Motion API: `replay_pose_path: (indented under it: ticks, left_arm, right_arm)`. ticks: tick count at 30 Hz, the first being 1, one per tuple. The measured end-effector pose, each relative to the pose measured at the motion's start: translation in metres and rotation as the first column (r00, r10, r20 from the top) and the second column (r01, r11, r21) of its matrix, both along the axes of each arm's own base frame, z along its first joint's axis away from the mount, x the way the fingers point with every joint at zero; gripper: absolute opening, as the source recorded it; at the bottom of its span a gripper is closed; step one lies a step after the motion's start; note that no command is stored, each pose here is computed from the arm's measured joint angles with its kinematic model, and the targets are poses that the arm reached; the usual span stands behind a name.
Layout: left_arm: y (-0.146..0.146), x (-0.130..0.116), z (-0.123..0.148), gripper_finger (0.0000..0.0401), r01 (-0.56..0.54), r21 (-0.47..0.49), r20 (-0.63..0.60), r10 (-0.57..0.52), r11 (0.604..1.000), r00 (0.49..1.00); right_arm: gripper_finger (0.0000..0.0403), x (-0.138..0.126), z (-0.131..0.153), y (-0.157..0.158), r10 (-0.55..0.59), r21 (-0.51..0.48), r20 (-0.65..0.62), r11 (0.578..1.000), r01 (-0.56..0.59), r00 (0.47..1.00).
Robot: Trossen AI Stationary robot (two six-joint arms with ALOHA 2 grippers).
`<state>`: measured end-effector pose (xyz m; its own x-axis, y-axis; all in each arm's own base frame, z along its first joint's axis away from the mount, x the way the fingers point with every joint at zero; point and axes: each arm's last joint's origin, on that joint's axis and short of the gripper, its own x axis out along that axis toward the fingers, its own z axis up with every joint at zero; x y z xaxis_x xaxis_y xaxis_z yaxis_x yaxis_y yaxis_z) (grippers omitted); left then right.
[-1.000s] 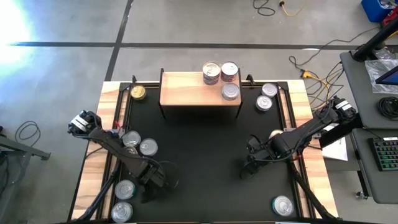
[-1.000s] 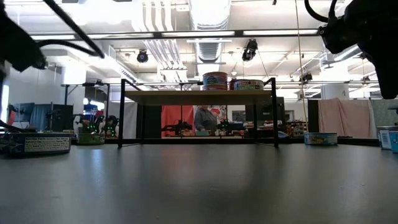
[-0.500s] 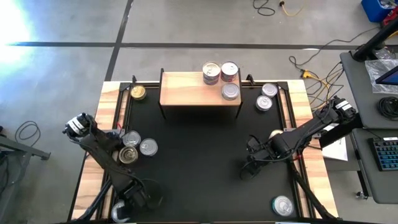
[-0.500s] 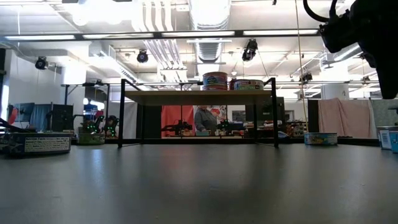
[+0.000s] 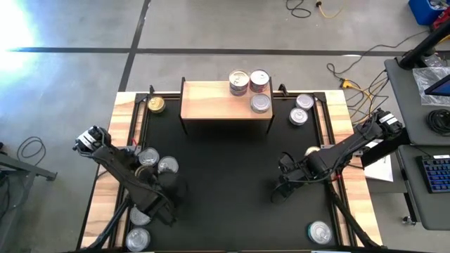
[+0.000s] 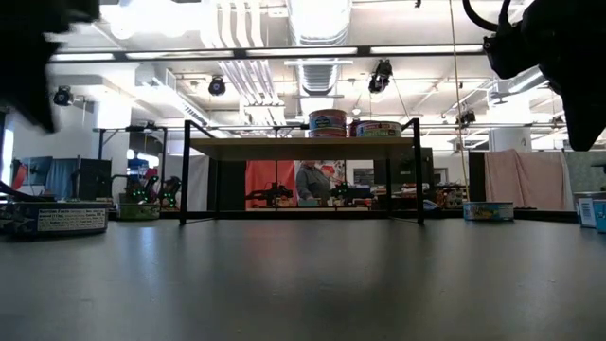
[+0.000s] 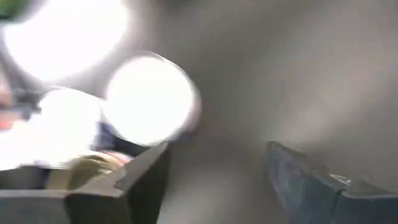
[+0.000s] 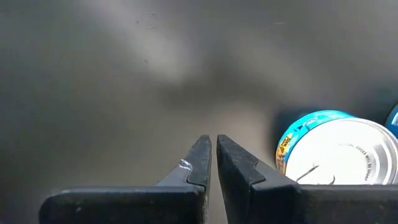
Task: Stack canned seafood by type on shelf
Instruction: Stack the white-green tuna can on top of the other green tuna can on the shelf
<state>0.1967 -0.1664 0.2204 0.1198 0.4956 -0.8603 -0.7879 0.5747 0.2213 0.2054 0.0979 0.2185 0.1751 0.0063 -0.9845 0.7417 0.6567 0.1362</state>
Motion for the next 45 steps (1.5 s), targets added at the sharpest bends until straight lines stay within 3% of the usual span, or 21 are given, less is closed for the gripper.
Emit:
replay_pose_path:
  ticks: [3, 7, 10, 13, 18, 22, 25, 28, 31, 35, 40, 45]
  left_arm:
    - [0.018, -0.001, 0.016, 0.0205, -0.107, 0.137, -0.024, 0.111, 0.985, 0.994]
    - [0.038, 0.004, 0.022, 0.0163, -0.077, 0.069, -0.035, 0.080, 0.995, 0.996]
    - [0.051, -0.002, 0.017, 0.0131, -0.103, 0.126, -0.108, 0.116, 0.987, 0.987]
    - [0.062, -0.008, 0.010, 0.0101, -0.128, 0.110, -0.130, 0.142, 0.986, 0.981]
    - [0.069, -0.014, -0.005, 0.0060, -0.116, 0.101, -0.219, 0.135, 0.988, 0.966]
    - [0.068, -0.013, -0.001, 0.0040, -0.085, 0.067, -0.228, 0.098, 0.994, 0.969]
    - [0.066, -0.007, 0.025, 0.0037, -0.080, 0.058, -0.073, 0.084, 0.995, 0.994]
    - [0.070, -0.004, 0.060, 0.0037, -0.074, 0.139, 0.177, 0.049, 0.988, 0.983]
    - [0.083, -0.010, 0.095, 0.0036, -0.151, 0.235, 0.412, 0.043, 0.960, 0.910]
    - [0.107, -0.025, 0.132, 0.0036, -0.271, 0.267, 0.627, 0.047, 0.925, 0.777]
    - [0.124, -0.046, 0.161, 0.0036, -0.357, 0.227, 0.766, 0.060, 0.906, 0.640]
    - [0.128, -0.054, 0.172, 0.0036, -0.304, 0.266, 0.756, -0.003, 0.915, 0.655]
  right_arm:
    - [0.0018, 0.001, 0.000, 0.001, -0.013, 0.008, 0.011, 1.000, 0.013, 1.000]
    - [0.0018, 0.006, 0.001, 0.003, 0.003, 0.028, 0.061, 1.000, -0.005, 0.998]
    - [0.0018, 0.009, 0.002, 0.004, 0.013, 0.039, 0.096, 0.999, -0.017, 0.995]
    - [0.0018, 0.010, 0.002, 0.005, 0.012, 0.040, 0.107, 0.999, -0.016, 0.994]
    - [0.0018, 0.011, 0.003, 0.005, 0.001, 0.047, 0.117, 0.999, -0.006, 0.993]
    - [0.0018, 0.011, 0.003, 0.005, 0.006, 0.047, 0.120, 0.999, -0.012, 0.993]
    - [0.0018, 0.015, 0.007, 0.007, 0.051, 0.035, 0.168, 0.998, -0.058, 0.985]
    - [0.0018, 0.023, 0.024, 0.009, 0.112, -0.060, 0.264, 0.993, -0.099, 0.958]
    - [0.0018, 0.029, 0.038, 0.007, 0.160, -0.183, 0.323, 0.978, -0.104, 0.933]
    - [0.0018, 0.033, 0.049, 0.005, 0.191, -0.259, 0.354, 0.961, -0.101, 0.916]
    - [0.0018, 0.029, 0.046, 0.004, 0.162, -0.258, 0.322, 0.963, -0.078, 0.933]
    - [0.0018, 0.019, 0.041, -0.014, -0.093, -0.247, 0.229, 0.957, 0.150, 0.969]
